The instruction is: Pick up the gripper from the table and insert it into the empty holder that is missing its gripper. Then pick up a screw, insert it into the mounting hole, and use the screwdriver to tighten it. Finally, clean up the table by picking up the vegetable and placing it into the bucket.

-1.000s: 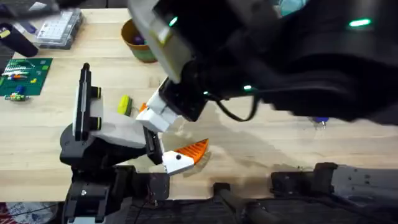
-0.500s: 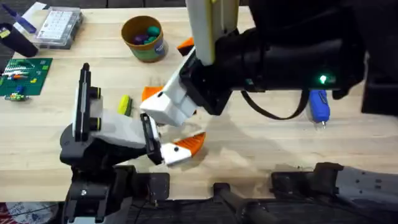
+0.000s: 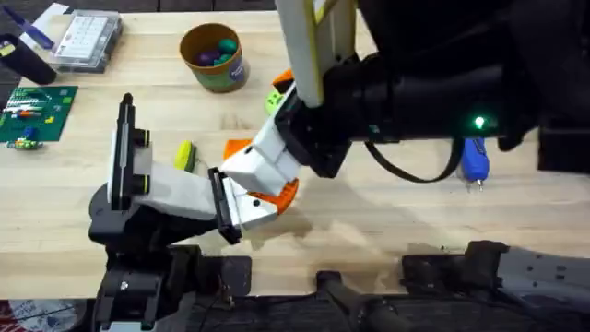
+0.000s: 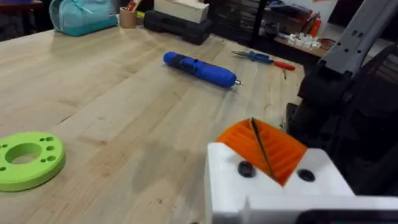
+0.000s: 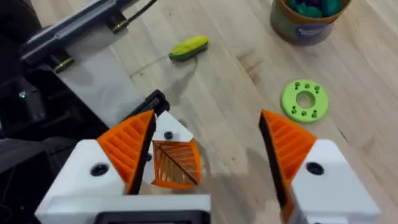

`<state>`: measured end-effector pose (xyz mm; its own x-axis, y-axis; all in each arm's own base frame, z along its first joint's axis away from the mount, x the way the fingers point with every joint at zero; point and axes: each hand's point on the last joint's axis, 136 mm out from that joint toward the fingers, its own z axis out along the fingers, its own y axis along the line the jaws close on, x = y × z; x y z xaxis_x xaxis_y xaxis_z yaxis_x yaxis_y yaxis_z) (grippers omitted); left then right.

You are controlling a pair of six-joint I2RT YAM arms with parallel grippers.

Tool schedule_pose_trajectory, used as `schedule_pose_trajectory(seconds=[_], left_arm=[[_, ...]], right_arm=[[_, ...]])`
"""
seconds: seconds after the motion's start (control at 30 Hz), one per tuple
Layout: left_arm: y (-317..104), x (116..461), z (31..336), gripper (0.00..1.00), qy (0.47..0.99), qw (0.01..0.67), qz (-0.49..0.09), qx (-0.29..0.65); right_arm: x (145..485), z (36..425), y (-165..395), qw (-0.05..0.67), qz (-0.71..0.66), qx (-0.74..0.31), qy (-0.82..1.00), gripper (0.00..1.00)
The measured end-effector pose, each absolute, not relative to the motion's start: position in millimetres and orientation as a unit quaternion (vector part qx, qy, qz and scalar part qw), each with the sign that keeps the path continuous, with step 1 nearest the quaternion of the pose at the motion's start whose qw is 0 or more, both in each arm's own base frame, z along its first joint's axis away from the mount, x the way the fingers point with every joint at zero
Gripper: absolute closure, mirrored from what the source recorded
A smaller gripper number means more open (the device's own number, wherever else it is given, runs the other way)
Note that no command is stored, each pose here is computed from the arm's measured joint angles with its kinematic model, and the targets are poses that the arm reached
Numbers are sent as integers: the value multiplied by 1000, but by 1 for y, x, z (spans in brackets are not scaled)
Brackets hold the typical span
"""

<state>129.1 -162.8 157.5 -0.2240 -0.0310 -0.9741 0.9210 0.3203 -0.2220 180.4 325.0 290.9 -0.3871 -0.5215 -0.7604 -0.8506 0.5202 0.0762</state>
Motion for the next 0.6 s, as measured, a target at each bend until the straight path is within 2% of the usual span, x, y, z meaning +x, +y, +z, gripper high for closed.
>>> schedule_pose_trajectory(seconds=[0.6], left_arm=[[-163,129,158,996,630,513,-464,353]], right_arm=[[179,289,324,345,233,-431,801,8]])
